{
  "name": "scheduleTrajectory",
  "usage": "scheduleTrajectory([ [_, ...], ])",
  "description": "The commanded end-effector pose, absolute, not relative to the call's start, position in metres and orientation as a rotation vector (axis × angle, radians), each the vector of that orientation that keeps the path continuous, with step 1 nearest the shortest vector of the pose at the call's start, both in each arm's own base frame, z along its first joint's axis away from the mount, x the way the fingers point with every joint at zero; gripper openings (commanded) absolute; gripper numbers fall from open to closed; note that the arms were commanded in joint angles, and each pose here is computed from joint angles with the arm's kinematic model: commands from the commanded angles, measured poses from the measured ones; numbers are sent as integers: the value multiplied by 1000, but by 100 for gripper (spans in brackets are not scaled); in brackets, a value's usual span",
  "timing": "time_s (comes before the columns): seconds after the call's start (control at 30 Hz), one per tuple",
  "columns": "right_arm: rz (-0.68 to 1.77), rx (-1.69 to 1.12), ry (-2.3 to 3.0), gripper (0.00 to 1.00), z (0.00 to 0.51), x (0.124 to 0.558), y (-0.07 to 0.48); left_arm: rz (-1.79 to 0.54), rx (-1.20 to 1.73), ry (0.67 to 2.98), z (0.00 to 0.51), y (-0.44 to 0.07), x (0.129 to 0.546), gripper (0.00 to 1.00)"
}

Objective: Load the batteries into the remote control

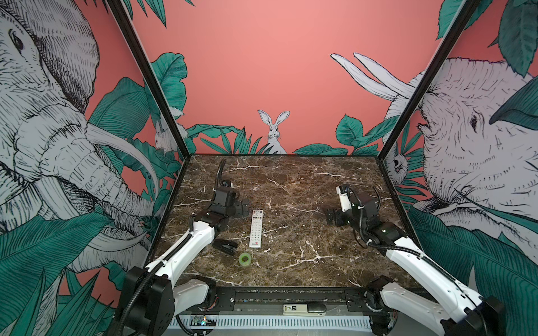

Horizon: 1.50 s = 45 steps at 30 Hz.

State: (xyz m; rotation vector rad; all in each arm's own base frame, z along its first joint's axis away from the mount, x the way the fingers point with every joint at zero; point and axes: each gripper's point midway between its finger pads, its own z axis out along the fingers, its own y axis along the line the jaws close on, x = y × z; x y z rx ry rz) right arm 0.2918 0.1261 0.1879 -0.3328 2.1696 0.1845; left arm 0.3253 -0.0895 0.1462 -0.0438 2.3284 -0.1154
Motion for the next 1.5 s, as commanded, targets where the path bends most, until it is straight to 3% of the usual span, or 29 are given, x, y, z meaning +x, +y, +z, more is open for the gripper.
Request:
scheduleTrajectory([
  [0.0,0,-212,2090,99,194,303,91,53,-55,2309,149,-59,316,99],
  [0.13,-191,47,1934,99,197,314,42,134,-71,2271,149,-43,319,99],
  [0.43,-459,-55,1808,99,164,331,17,351,-106,2119,151,-11,324,100],
  [0.87,-478,-94,1734,99,136,361,21,554,-43,1902,143,11,352,100],
  [1.2,-516,-37,1709,99,119,362,7,468,-43,1885,122,14,390,100],
  [1.47,-372,31,1777,99,112,369,-8,369,-1,1889,112,10,396,100],
])
